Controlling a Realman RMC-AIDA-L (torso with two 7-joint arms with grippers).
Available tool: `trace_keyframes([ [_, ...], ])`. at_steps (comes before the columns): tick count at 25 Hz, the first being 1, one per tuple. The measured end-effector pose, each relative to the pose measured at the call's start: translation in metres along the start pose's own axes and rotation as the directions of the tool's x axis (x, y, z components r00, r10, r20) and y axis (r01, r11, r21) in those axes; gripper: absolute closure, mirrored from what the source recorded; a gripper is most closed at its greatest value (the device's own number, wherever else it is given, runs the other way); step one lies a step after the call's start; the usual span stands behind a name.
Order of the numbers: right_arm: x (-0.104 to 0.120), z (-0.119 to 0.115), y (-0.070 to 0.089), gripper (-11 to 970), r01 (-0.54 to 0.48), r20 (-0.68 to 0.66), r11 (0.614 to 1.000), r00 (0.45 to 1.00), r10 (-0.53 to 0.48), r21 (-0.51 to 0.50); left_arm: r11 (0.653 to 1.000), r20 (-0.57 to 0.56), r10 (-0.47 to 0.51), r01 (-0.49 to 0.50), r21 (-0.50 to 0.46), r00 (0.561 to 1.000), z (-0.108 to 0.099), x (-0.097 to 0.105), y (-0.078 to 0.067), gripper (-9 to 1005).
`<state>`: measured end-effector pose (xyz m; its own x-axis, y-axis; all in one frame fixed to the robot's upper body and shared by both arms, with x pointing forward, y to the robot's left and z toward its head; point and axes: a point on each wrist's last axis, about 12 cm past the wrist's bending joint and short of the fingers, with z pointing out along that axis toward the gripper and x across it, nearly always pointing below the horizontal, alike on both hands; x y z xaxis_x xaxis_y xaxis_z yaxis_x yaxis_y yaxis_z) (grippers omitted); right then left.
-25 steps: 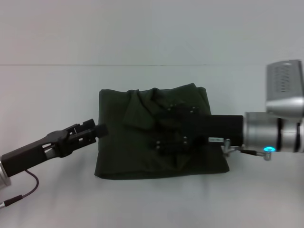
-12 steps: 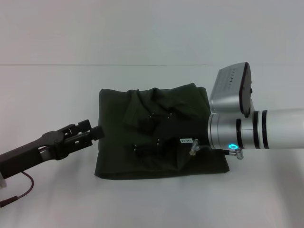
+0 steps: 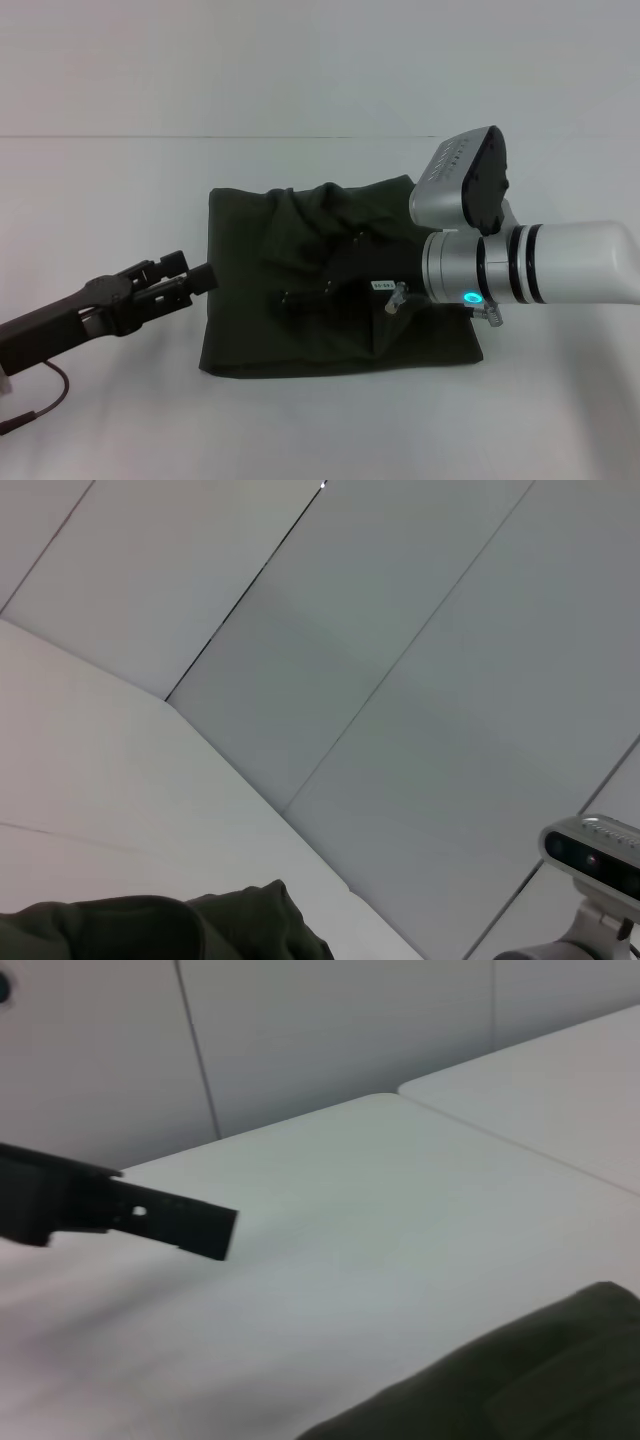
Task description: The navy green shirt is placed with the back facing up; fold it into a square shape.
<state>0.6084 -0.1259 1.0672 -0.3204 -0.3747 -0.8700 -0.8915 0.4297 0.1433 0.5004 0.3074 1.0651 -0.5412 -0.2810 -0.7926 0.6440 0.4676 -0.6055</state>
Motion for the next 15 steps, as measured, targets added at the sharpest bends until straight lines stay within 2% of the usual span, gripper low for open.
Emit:
trace_keyframes([
  [9, 0.004, -0.016, -0.024, 39, -0.095, 0.065, 0.983, 0.994, 0.085, 0.159, 1.0, -0.002, 0.005, -0.005, 0.007, 1.0, 0.003, -0.002, 0.0, 76],
  [15, 0.013, -0.043, -0.047, 40, -0.197, 0.175, 0.93, 0.973, 0.147, 0.31, 1.0, -0.002, 0.001, -0.001, 0.014, 1.0, 0.004, -0.002, -0.001, 76],
])
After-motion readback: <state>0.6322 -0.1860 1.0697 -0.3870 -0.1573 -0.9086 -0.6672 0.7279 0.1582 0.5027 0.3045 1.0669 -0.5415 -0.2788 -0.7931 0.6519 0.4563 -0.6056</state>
